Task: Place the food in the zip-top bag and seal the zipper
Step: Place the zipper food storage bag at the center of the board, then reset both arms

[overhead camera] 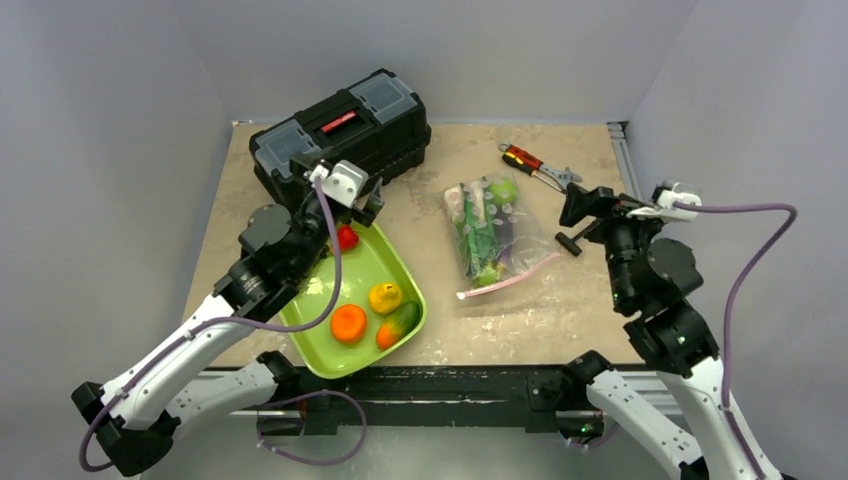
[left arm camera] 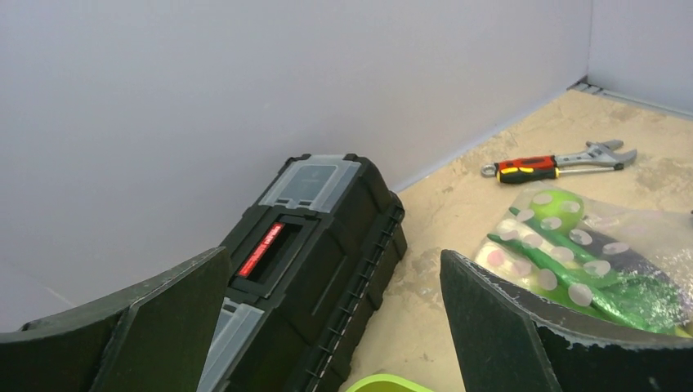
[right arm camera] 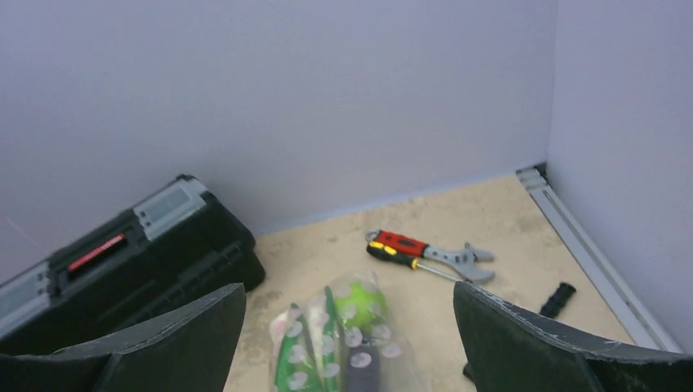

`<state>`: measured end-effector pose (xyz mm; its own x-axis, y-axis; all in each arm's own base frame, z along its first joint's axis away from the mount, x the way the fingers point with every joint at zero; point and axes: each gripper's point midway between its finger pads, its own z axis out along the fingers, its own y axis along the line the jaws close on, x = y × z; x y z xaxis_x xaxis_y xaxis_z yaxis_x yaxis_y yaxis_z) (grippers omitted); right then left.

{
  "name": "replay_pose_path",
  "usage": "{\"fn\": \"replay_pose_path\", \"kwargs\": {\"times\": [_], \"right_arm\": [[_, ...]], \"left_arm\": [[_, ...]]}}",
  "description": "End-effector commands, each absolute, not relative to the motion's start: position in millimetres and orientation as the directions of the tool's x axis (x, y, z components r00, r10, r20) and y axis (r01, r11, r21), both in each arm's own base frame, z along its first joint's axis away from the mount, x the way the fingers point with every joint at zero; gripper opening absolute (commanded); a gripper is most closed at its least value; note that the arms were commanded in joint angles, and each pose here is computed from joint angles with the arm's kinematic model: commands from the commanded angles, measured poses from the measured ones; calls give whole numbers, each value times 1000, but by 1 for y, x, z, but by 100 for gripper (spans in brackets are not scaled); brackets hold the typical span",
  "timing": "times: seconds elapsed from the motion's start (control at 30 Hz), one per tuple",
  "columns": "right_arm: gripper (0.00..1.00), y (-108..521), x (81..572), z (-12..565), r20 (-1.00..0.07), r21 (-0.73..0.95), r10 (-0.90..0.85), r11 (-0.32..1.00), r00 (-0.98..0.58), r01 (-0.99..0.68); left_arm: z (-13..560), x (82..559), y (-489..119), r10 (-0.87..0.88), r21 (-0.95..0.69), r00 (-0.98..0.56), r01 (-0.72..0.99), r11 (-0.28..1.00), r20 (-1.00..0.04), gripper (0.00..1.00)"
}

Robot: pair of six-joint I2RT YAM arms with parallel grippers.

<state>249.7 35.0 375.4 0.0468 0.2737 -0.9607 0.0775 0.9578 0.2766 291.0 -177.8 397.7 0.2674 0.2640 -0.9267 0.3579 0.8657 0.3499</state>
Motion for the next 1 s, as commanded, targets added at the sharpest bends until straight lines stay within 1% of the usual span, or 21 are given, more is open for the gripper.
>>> {"fn": "replay_pose_path", "kwargs": {"times": [0.0, 0.17, 0.3, 0.4, 0.6, 0.73, 0.8, 0.97], "right_arm": [[99, 43, 229, 423, -948, 272, 279, 960, 151, -69], [99, 33, 198, 456, -905, 290, 320, 946, 278, -146], [99, 22, 176, 475, -882, 288, 328, 943, 339, -164], [99, 12, 162, 485, -864, 294, 334, 942, 376, -161], [99, 4, 148, 497, -844, 295, 341, 940, 413, -174], [99, 2, 145, 500, -840, 299, 344, 939, 418, -172], [99, 1, 144, 499, -838, 304, 348, 937, 421, -170], [99, -1, 150, 493, -852, 308, 338, 941, 400, -138]], "left_arm": [[435, 278, -150, 180, 279, 345, 261, 924, -921, 100], [459, 256, -120, 147, 244, 404, 202, 948, -903, 100], [457, 230, -90, 108, 182, 336, 196, 964, -936, 100], [458, 209, -70, 34, 102, 305, 211, 972, -952, 100], [454, 178, -47, -100, -32, 270, 245, 969, -957, 100], [443, 170, -41, -146, -85, 233, 254, 963, -961, 100], [437, 167, -38, -140, -84, 218, 249, 965, -966, 100], [433, 156, -32, -223, -168, 186, 270, 948, -957, 100]]}}
